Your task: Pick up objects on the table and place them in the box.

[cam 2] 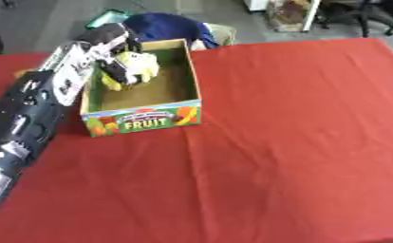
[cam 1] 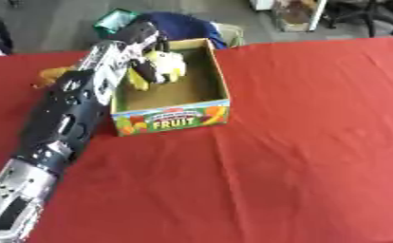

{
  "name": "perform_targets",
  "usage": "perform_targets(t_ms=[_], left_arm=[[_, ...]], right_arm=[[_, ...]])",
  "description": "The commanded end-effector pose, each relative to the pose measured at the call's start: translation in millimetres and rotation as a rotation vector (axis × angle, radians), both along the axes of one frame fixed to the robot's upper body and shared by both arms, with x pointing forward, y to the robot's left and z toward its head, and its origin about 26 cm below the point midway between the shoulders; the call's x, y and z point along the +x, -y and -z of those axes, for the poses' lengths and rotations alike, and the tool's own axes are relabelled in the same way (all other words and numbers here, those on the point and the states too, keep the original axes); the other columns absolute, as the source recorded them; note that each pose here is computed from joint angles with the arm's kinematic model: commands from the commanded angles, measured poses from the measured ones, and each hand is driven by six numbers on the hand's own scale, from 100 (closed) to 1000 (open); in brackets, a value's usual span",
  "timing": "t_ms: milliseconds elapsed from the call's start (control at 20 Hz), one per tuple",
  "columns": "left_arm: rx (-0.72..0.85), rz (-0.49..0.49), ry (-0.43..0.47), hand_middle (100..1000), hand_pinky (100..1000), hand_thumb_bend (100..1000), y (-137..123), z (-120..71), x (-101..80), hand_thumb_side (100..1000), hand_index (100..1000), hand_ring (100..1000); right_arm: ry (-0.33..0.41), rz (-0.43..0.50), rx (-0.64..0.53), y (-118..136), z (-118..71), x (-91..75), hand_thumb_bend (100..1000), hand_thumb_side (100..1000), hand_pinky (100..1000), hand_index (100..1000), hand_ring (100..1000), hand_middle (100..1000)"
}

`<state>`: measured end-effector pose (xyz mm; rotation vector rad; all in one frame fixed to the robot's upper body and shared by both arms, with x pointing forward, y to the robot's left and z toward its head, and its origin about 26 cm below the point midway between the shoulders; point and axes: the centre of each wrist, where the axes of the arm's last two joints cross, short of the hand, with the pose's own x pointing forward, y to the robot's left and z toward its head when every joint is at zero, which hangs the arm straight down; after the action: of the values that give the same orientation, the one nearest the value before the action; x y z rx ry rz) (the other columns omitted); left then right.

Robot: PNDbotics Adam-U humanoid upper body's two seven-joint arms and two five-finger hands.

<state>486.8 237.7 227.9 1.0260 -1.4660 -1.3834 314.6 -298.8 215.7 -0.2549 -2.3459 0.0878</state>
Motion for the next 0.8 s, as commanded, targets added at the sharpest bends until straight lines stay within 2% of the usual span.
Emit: perform_targets(t_ms=[50,250,450,700,800], left_arm=[[-0.006,0.037,0.098,726,686,982,-16.6,-31.0,-9.4,375,762,710],[-0.013,0.086,0.15,688,656,976,-28.5,-47.7,-24.7,382,755,660],[-0.052,0.102,0.238,651,617,945,-48.1,-57.4,-42.3,363,733,622],[-0.136,0.06,0.319,645,598,926,-75.8,-54.0,-67.6,330,727,617],[-0.147,0.027,0.302,666,614,919,-87.3,-51.5,-76.1,304,732,634]], right_arm=[[0.024,0.016,-0.008,5.0,-6.8,-1.9,352,293,565,793,603,631],[0.019,0.02,-0.012,6.2,-5.1,-2.0,352,294,566,793,602,630],[0.013,0.031,-0.015,9.1,-3.5,-2.3,355,294,566,792,603,630],[0.015,0.037,-0.014,10.3,-2.9,-2.6,354,296,567,791,603,630],[0.012,0.034,-0.016,10.0,-2.5,-2.4,354,295,567,792,603,630]])
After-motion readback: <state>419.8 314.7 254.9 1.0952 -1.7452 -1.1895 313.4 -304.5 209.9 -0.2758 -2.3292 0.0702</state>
